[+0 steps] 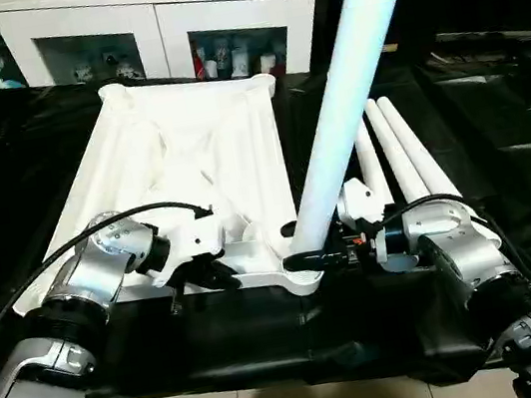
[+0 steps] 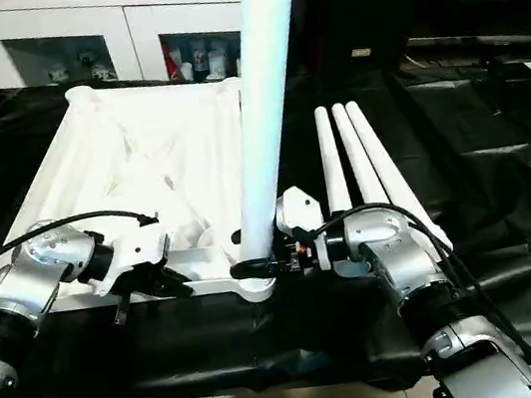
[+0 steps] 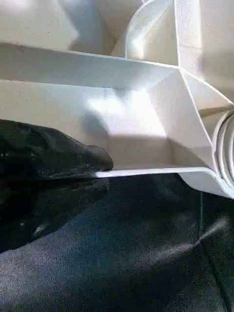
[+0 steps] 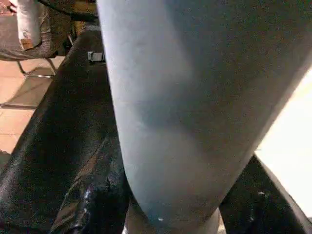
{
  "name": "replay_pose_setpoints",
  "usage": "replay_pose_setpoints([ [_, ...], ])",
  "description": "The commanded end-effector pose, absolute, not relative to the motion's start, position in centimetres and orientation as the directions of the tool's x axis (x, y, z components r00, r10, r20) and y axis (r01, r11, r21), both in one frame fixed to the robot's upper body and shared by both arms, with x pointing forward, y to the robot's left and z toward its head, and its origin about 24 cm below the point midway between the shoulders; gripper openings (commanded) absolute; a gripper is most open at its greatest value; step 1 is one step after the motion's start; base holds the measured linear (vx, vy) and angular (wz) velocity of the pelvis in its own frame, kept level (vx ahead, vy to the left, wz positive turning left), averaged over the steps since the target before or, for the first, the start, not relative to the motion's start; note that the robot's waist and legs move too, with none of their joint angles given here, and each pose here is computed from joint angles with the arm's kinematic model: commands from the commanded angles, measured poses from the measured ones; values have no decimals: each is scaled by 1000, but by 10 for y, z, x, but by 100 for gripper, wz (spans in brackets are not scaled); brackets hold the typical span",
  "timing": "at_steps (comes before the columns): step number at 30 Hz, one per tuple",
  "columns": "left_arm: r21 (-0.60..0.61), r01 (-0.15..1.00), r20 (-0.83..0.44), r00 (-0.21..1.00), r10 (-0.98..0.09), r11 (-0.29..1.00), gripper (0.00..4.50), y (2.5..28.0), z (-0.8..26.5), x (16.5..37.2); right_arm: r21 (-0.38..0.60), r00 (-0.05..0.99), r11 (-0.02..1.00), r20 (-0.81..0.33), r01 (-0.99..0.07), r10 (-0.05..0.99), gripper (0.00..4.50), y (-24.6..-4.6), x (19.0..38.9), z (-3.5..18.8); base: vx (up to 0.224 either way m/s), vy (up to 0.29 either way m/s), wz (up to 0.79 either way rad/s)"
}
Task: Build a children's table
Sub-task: Insert table leg to table base
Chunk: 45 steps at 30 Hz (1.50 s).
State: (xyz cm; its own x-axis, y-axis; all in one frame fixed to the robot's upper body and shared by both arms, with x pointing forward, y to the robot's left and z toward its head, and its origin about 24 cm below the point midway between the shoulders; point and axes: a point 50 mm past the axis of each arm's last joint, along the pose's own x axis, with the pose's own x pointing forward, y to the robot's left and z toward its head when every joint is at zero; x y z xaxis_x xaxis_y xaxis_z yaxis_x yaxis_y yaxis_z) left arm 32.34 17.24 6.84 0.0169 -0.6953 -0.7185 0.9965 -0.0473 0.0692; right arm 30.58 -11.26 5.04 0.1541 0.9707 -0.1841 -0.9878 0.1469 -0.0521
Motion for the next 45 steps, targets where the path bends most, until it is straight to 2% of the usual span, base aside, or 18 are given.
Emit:
replay_pose_setpoints([
  [1,68,997,-735,25,-678,-37,0,171,66,324,83,206,250,-352,-965,913,188,-123,293,5,0,0,0],
  [4,78,995,-735,103,-670,67,0,174,64,328,22,386,433,-417,-901,823,188,-126,306,-2,-17,6,-6],
  [9,88,954,-708,263,-656,287,0,169,59,336,10,564,631,-438,-776,700,188,-124,319,-7,-59,33,-22],
  [10,88,954,-708,263,-656,287,0,169,59,336,10,564,631,-438,-776,700,188,-124,319,-7,-52,47,-18],
  [12,93,897,-682,374,-628,433,0,161,57,341,12,641,723,-455,-691,619,188,-121,326,-9,-53,49,-17],
  [13,93,897,-682,374,-628,433,0,161,57,341,12,641,723,-455,-691,619,188,-121,326,-9,0,0,0],
  [15,96,853,-687,429,-586,513,0,154,56,342,42,709,813,-465,-581,530,188,-118,333,-10,-56,32,-10],
  [20,132,809,-678,496,-542,573,0,145,64,343,156,743,867,-458,-473,488,188,-101,339,-8,-7,18,-18],
  [26,168,784,-697,523,-491,598,0,151,63,340,206,736,877,-481,-434,477,188,-85,340,-8,42,18,-1],
  [35,185,773,-701,536,-470,606,0,153,64,334,218,706,865,-505,-452,496,188,-83,339,-9,1,-20,-5],
  [37,172,810,-697,502,-512,560,0,152,64,330,240,666,823,-494,-515,560,188,-79,338,-7,0,0,0],
  [39,124,881,-689,408,-599,457,0,152,65,321,276,595,734,-444,-621,670,188,-76,337,-1,27,0,-4],
  [40,106,894,-690,382,-615,436,0,153,65,319,285,578,715,-435,-639,690,188,-77,337,1,62,-4,-3],
  [42,84,931,-714,305,-630,355,0,161,66,312,313,498,630,-407,-711,765,188,-83,336,6,68,-8,-2],
  [45,29,972,-723,181,-667,233,0,171,73,303,329,319,450,-382,-830,867,188,-94,329,11,90,-17,0],
])
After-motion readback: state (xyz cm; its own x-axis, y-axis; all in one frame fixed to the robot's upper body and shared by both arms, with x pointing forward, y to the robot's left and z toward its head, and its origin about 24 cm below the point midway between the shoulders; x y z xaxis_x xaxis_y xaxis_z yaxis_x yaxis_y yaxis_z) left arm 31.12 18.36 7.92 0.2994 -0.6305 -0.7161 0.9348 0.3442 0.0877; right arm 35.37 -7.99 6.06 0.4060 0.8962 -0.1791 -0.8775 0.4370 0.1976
